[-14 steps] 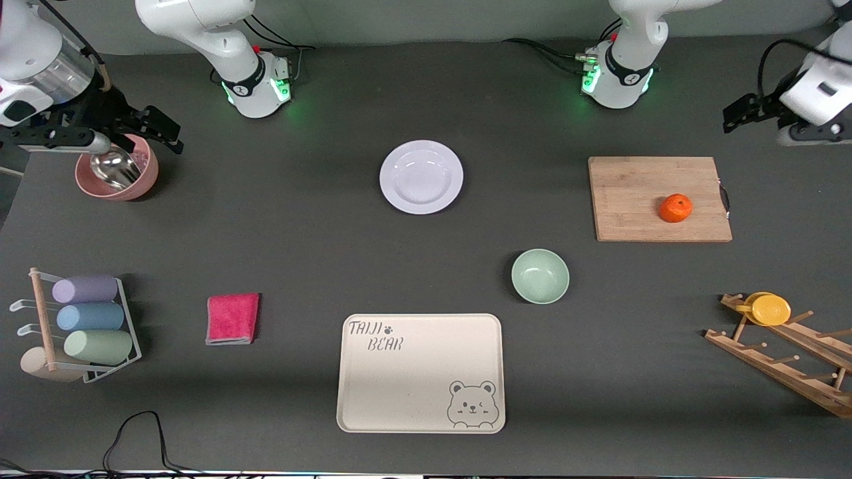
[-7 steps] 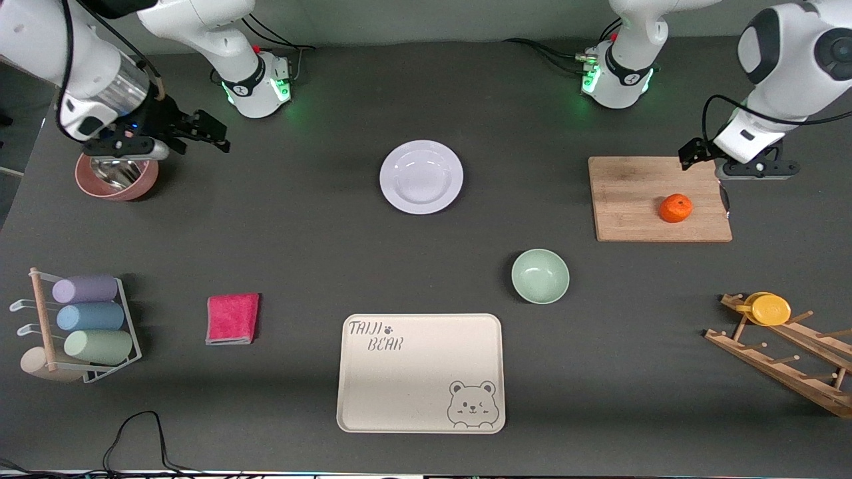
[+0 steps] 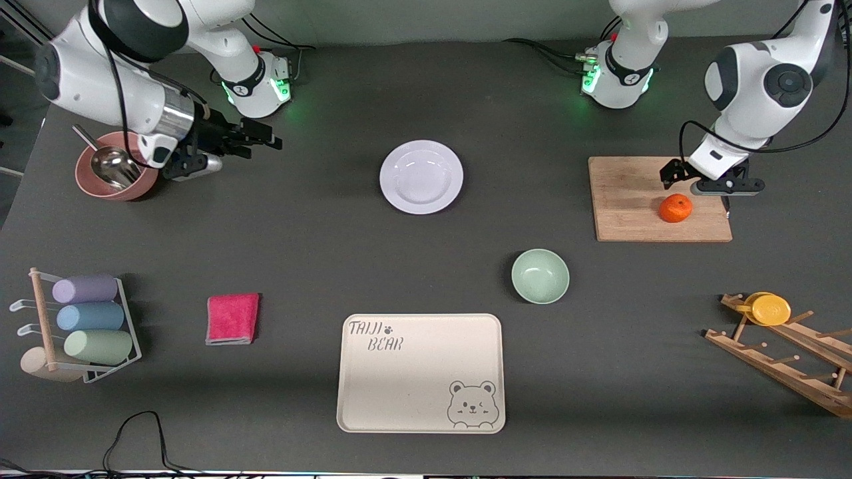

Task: Place orange and plate with both arms
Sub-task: 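Grasp the orange with the left gripper while the right gripper nears the plate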

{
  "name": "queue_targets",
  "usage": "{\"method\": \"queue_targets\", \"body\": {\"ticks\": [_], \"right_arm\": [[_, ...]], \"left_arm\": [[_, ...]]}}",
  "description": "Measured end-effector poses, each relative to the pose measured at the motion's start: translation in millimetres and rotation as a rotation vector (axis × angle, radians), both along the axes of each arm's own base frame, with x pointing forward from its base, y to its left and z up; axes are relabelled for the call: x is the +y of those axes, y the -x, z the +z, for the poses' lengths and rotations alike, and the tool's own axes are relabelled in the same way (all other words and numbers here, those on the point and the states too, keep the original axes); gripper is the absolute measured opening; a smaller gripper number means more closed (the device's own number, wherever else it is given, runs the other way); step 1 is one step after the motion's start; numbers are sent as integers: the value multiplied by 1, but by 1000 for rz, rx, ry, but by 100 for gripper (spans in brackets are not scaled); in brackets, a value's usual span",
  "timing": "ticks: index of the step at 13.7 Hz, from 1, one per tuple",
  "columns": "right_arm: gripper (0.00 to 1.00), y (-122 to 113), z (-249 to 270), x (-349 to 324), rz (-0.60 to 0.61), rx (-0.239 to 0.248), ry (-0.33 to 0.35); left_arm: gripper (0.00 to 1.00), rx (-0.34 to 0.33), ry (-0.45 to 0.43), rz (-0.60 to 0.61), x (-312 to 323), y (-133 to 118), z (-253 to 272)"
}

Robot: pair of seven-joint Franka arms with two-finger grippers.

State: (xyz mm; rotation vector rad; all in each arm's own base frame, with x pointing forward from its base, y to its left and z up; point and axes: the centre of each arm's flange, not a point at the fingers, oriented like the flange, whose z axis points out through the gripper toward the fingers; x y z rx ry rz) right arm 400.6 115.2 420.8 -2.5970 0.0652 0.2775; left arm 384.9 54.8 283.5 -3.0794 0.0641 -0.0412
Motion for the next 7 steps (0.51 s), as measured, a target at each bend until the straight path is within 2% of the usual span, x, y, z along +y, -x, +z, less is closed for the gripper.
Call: {"method": "queue_targets", "body": {"ticks": [1, 4, 7], "right_arm": [[100, 4, -16, 1, -6, 8, -50], [100, 19, -66, 8, -5, 33, -259], [100, 39, -130, -3, -27, 19, -421]], "left_arm": [[100, -14, 2, 2, 2, -1, -10], [100, -36, 10, 1, 4, -5, -41], [100, -50, 17, -4, 5, -7, -67]]}}
